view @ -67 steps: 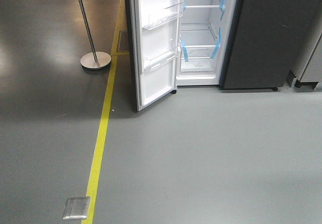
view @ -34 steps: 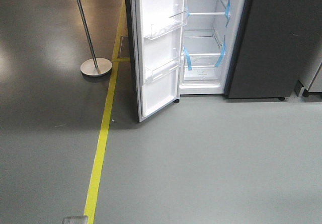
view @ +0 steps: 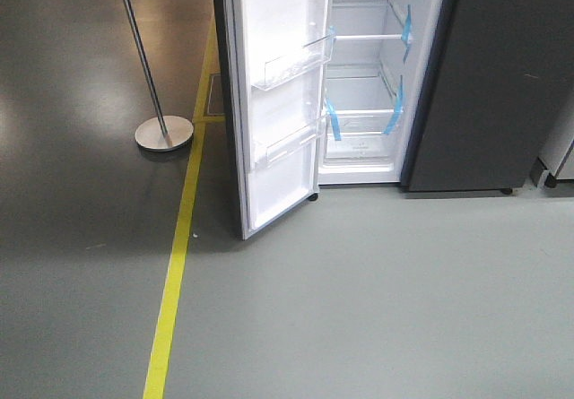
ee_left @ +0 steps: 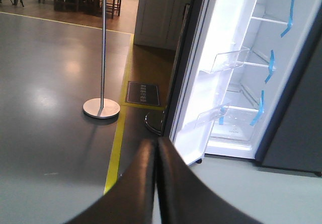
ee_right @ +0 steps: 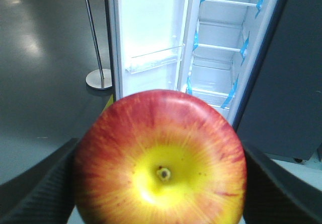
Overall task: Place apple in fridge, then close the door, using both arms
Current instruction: 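Approach the refrigerator opening with the apple held in the right gripper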
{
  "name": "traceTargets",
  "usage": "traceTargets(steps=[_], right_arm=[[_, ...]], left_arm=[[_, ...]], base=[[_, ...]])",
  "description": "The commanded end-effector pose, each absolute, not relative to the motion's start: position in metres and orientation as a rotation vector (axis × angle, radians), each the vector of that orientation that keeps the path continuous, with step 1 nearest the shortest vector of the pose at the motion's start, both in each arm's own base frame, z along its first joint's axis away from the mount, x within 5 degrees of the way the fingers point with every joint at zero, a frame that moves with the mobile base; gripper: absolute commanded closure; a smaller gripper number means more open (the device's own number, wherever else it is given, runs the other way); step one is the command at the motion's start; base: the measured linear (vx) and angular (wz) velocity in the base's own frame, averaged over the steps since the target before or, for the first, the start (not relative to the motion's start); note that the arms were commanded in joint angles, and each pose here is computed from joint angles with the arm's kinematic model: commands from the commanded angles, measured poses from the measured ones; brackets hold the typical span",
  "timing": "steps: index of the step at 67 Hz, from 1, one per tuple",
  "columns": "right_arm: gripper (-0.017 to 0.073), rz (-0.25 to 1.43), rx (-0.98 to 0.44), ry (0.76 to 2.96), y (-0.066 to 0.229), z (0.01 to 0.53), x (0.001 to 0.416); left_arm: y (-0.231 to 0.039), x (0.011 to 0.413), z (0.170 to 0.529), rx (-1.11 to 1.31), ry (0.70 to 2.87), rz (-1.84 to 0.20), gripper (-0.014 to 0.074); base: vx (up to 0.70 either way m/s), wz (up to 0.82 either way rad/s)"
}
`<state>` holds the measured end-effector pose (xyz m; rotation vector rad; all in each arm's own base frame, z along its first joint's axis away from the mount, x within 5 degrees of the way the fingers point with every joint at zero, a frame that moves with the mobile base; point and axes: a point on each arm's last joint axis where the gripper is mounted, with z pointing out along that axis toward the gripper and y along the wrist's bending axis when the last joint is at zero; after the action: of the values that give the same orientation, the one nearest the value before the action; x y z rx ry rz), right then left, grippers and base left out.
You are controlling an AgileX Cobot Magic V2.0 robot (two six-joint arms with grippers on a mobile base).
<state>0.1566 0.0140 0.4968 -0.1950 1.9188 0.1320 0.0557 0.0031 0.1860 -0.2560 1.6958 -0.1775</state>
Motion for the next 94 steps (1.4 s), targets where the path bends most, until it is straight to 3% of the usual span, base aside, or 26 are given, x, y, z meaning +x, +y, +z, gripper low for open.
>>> traceTargets(steps=[1,94], right_arm=[[0.0356,0.125,-0.178,1.800,0.0138,0.5135,0.1520],[0.0356,0.125,-0.178,1.800,0.0138,0.5135,0.1520]], left_arm=[[0.0019,0.0545,0.1996,-0.237,1.592,-0.202,0.0601],[0.0019,0.0545,0.1996,-0.237,1.592,-0.202,0.0601]], base=[[0.19,-0.04],[0.12,0.00]])
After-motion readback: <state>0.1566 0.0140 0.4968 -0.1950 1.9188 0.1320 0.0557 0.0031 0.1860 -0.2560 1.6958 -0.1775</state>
